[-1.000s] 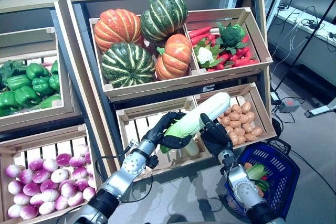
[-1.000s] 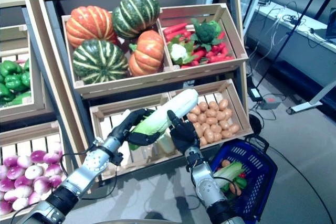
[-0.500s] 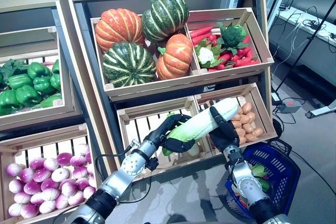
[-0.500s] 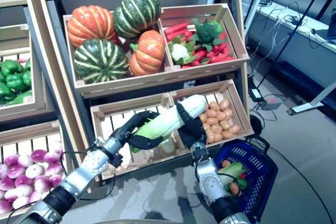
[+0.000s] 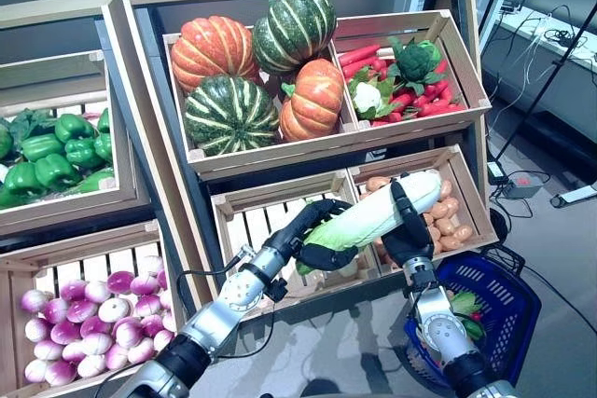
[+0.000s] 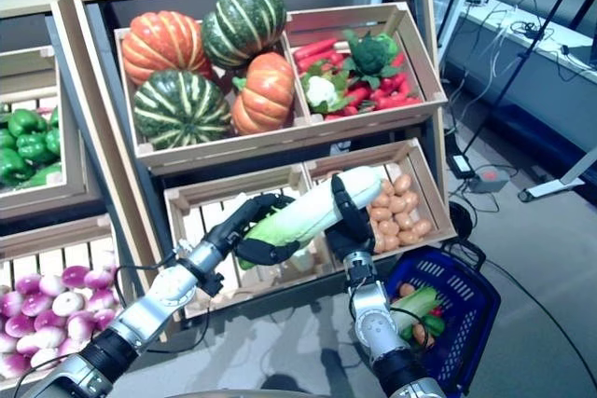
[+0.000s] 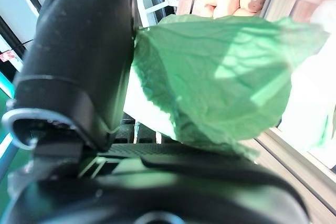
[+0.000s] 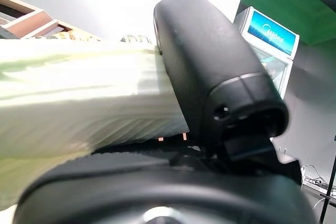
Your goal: Put vegetables into the basket
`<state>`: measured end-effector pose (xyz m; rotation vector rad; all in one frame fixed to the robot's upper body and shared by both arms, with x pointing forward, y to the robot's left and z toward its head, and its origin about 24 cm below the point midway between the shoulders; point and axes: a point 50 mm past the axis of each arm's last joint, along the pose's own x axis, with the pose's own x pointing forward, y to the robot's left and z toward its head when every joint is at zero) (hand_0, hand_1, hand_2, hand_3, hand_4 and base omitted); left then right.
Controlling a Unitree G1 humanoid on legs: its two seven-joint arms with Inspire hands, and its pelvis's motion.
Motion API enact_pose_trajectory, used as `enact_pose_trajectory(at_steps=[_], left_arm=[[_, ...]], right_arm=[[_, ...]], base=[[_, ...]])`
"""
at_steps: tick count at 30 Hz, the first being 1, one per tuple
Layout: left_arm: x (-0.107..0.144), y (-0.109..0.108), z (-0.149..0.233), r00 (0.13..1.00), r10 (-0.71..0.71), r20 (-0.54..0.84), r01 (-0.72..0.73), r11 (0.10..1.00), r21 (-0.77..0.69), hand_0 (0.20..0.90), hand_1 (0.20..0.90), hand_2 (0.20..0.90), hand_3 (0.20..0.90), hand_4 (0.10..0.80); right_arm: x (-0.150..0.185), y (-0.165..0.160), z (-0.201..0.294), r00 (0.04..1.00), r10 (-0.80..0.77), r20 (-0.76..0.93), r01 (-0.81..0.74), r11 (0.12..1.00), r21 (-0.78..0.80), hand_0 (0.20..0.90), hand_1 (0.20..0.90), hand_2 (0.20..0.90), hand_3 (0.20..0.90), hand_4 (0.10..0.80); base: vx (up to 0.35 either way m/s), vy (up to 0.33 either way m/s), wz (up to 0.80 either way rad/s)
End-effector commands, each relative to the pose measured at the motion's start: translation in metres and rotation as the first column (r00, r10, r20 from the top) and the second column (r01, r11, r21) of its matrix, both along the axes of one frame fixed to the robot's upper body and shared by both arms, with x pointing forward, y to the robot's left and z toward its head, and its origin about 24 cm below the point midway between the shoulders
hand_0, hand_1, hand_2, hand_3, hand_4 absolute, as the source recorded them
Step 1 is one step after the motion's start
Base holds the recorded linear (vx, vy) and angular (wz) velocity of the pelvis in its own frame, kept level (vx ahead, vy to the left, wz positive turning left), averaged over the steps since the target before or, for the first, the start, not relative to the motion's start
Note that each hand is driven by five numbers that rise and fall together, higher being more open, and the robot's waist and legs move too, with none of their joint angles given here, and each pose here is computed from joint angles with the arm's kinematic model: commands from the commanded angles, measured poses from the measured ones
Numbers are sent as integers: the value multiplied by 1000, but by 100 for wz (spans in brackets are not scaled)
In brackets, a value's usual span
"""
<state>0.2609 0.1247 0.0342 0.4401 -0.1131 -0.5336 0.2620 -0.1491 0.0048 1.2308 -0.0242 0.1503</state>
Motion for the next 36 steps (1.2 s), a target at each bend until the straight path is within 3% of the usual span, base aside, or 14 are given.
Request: enact_pose_trajectory(at_steps=[1,3,4,15,25,31,36], left_arm=[[7,-23,21,977,-171,128,164,985,59,300,300,300,300,400],[8,-22,20,980,-164,109,159,986,53,300,300,300,300,400],[8,-22,19,983,-159,91,155,987,44,900,900,900,900,800],[6,-4,6,996,-79,45,76,995,69,900,900,900,900,800],[1,27,-15,999,14,-35,-9,990,142,900,900,900,900,800],[-4,58,-30,986,151,-73,-134,970,201,900,900,900,900,800],[0,86,-29,963,258,-77,-234,944,233,900,900,900,900,800]], right_arm=[[49,11,115,858,-53,511,-50,981,186,300,300,300,300,400],[50,10,113,864,-54,500,-46,982,184,300,300,300,300,400],[50,10,112,868,-52,494,-44,983,180,300,300,300,300,400],[43,-14,95,877,-89,473,39,993,115,300,300,300,300,400],[26,-75,68,889,-245,386,259,966,15,300,300,300,300,400],[9,-122,52,871,-390,299,427,902,-67,300,300,300,300,400],[-4,-170,48,810,-549,204,584,782,-218,300,300,300,300,400]], base=[[0,0,0],[0,0,0],[0,0,0],[-4,0,0],[-8,-9,-1],[-12,-34,-9],[-9,-39,-8]])
